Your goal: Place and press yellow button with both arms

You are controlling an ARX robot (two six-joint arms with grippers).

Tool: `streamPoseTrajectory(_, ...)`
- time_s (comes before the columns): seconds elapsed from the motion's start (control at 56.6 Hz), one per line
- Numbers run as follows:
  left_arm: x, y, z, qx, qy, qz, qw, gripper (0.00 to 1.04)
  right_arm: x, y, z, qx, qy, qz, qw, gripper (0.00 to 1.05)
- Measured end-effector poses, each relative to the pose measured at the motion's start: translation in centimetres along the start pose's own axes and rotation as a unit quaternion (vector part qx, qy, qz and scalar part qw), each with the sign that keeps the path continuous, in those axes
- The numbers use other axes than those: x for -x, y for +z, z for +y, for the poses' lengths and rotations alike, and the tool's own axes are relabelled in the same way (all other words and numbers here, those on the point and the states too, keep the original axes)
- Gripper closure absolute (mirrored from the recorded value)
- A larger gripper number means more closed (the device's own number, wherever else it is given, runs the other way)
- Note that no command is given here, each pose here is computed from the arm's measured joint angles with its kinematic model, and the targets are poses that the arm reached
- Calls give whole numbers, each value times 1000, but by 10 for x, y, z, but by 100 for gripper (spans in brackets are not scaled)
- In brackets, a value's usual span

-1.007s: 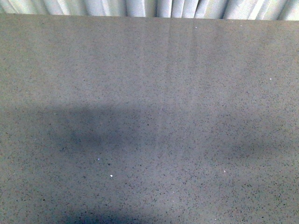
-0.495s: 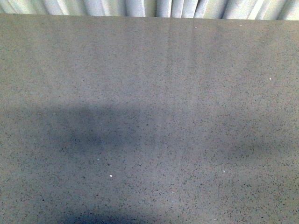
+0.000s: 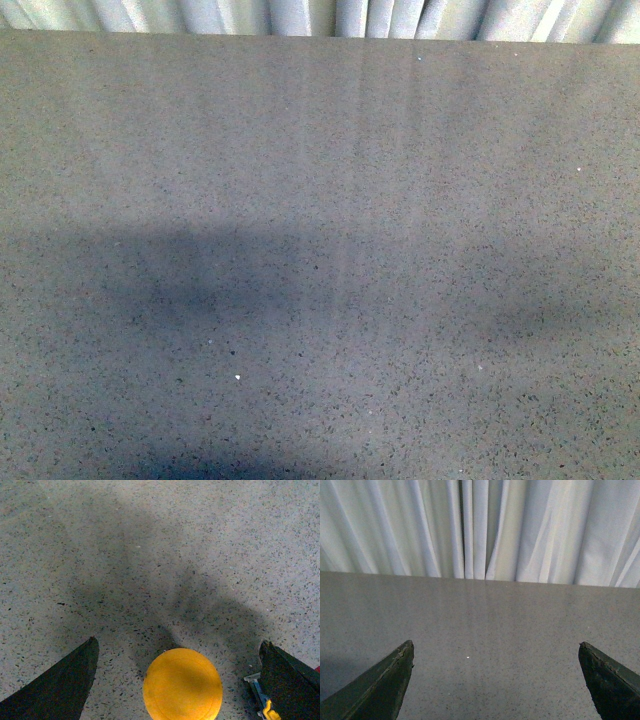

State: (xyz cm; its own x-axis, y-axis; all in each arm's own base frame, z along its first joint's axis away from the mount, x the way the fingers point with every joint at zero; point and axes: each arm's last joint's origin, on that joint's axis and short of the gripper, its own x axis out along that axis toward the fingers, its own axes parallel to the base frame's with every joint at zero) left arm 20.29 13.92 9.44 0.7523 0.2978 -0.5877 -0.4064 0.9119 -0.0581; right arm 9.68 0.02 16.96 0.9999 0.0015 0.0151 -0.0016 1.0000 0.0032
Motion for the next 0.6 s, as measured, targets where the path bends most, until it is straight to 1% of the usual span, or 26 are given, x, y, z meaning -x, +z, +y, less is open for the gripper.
streamPoseTrajectory(0.513,-6,-4,-8,-24,1,5,1000,9,0,0,0,0,0,0,1000,9)
streamPoseTrajectory(0.566,-6,-5,-8,-26,1,5,1000,14,0,0,0,0,0,0,1000,9)
streamPoseTrajectory(0.601,-7,-5,-8,-26,1,6,1000,15,0,0,0,0,0,0,1000,9)
